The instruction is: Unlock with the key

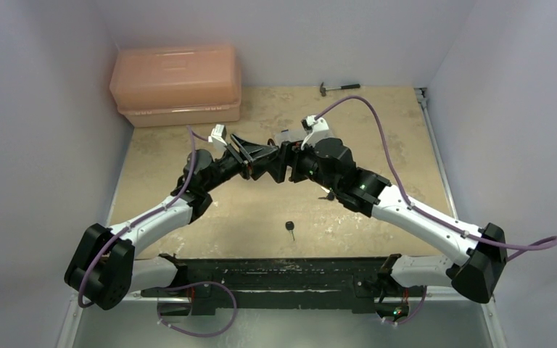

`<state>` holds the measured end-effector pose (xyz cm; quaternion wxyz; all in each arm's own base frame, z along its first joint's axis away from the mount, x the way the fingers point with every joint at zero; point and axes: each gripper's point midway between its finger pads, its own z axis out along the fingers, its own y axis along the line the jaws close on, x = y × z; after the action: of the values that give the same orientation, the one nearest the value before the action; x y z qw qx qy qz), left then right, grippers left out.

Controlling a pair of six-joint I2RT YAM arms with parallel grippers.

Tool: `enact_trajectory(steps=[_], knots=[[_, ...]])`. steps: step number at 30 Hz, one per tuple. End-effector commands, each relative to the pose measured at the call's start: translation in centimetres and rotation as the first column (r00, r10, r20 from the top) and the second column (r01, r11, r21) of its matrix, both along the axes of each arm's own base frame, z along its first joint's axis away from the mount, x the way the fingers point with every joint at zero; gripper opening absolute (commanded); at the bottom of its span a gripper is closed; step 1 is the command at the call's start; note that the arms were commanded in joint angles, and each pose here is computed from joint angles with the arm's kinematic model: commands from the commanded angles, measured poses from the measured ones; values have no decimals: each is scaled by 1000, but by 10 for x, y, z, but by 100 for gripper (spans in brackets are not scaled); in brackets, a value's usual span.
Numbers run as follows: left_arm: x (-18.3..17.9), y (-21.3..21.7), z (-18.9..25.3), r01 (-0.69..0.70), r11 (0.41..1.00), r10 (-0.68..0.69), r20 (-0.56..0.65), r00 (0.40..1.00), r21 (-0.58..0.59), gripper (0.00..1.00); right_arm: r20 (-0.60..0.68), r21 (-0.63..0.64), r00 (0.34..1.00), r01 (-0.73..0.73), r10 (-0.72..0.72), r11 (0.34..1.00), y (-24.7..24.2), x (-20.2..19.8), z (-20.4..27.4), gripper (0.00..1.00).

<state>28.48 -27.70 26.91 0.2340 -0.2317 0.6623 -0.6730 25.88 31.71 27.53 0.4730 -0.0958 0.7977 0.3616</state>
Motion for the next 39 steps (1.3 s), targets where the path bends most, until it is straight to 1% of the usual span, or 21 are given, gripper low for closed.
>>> enact_trajectory(steps=[1,3,8,10,14,15,16,17,18,19,20,21,22,24,25,28,31,32,35,37,39], knots=[[-7,9,52,-6,993,24,151,988,-120,0,54,-3,996,65,-65,998,-3,12,16,73],[-7,9,51,-8,993,27,151,988,-120,0,54,-11,996,75,-74,997,-1,16,12,70],[-9,11,44,-16,994,31,141,989,-109,0,64,-16,995,73,-72,997,5,22,10,54],[-9,12,42,-21,994,36,138,990,-104,0,67,-19,996,64,-63,998,8,23,10,42],[-9,13,35,-32,997,41,133,990,-74,0,69,-30,996,50,-48,998,11,23,4,4],[-8,13,29,-38,998,44,123,991,-50,3,68,-36,997,48,-45,998,11,23,1,0],[-8,13,25,-47,999,48,127,991,-16,14,68,-42,997,43,-40,998,12,22,-2,0],[-6,15,18,-59,998,57,123,991,18,30,70,-45,997,37,-34,998,13,22,-4,0],[-6,16,11,-69,996,62,116,991,55,47,68,-49,997,32,-29,998,13,21,-9,0],[-5,19,-1,-82,991,72,95,993,102,67,67,-52,997,32,-28,998,13,21,-13,0],[-4,21,-9,-93,985,83,80,993,142,78,70,-48,997,32,-28,998,13,21,-14,0],[-3,24,-20,-102,976,93,56,994,195,87,65,-54,997,35,-32,998,12,21,-20,0],[-2,28,-30,-108,963,100,44,994,246,92,70,-45,997,40,-37,998,13,23,-21,0],[-2,37,-50,-108,928,111,11,994,357,98,68,-39,996,59,-56,997,12,25,-29,0],[-2,43,-59,-111,906,120,4,993,408,99,64,-40,995,73,-70,997,11,27,-35,0],[-7,65,-85,-117,831,157,-28,987,544,99,59,-31,993,104,-102,994,13,34,-57,0],[-13,88,-99,-132,750,195,-26,980,648,99,43,-44,995,97,-95,994,22,39,-82,0],[-15,96,-99,-143,718,197,-2,980,681,99,38,-51,995,92,-90,994,27,40,-91,0],[-21,121,-96,-181,607,221,54,974,774,98,42,-64,995,93,-91,994,38,44,-107,0],[-22,141,-84,-233,518,244,119,963,823,97,66,-65,995,85,-81,994,46,46,-113,0],[-26,164,-78,-273,413,263,173,949,869,97,88,-72,994,77,-71,994,55,49,-122,0]])
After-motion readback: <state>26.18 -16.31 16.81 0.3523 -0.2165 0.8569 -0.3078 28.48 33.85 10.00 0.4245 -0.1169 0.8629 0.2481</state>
